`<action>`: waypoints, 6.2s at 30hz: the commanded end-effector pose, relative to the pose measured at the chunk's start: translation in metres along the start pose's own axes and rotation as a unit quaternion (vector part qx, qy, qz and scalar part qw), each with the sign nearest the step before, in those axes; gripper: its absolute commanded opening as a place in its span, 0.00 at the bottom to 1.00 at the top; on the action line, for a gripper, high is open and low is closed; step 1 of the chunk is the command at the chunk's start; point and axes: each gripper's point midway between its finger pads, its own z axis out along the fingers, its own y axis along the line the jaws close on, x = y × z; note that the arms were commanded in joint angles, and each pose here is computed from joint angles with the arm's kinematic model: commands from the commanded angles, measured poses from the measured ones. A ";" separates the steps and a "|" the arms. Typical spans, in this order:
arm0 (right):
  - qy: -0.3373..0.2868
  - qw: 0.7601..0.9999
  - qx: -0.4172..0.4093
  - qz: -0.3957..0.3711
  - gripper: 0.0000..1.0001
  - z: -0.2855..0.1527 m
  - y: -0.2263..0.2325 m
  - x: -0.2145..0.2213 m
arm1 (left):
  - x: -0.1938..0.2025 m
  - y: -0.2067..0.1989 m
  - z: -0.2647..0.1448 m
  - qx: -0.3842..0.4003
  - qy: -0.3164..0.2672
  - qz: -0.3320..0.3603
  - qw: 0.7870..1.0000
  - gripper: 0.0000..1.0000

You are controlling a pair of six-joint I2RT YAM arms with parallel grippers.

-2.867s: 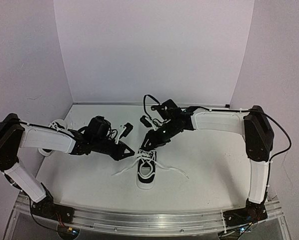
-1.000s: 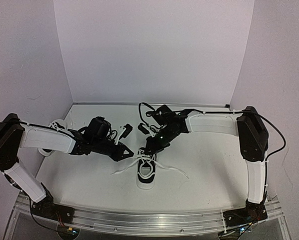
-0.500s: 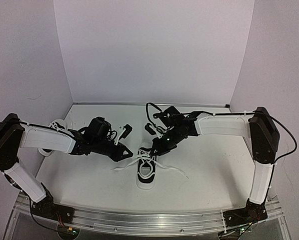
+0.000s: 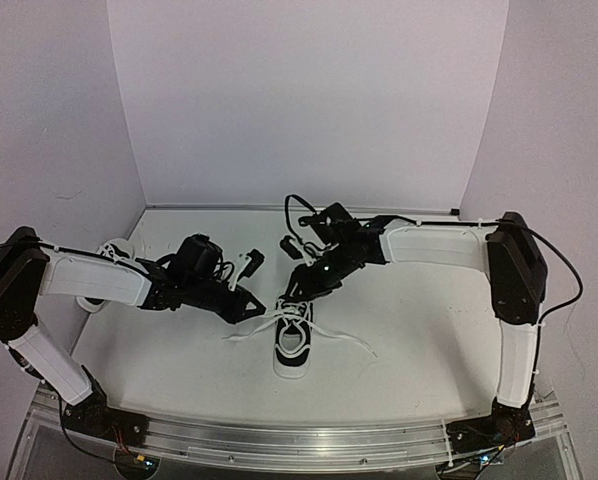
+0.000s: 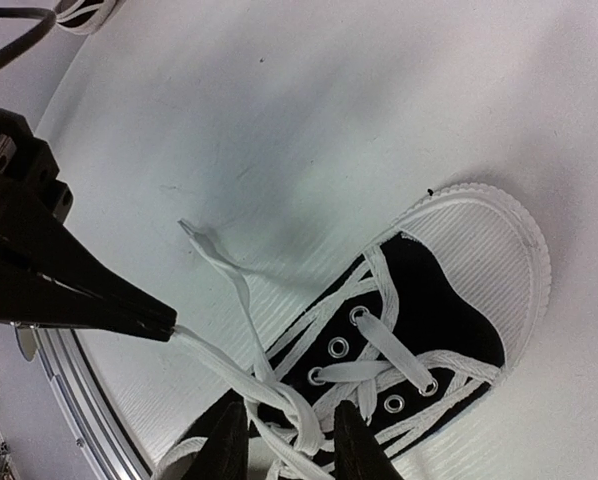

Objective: Tie the shoes

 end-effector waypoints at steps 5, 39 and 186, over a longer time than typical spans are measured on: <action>0.007 1.000 -0.001 0.002 0.24 0.017 -0.006 -0.005 | -0.019 -0.006 -0.002 0.011 -0.019 0.014 1.000 0.00; -0.028 0.999 0.033 -0.002 0.00 -0.019 -0.006 0.007 | -0.016 0.001 0.001 -0.007 -0.012 0.008 1.000 0.00; 0.008 0.999 -0.046 0.014 0.00 -0.002 -0.004 0.005 | -0.022 -0.035 0.055 -0.110 0.072 0.579 0.805 0.12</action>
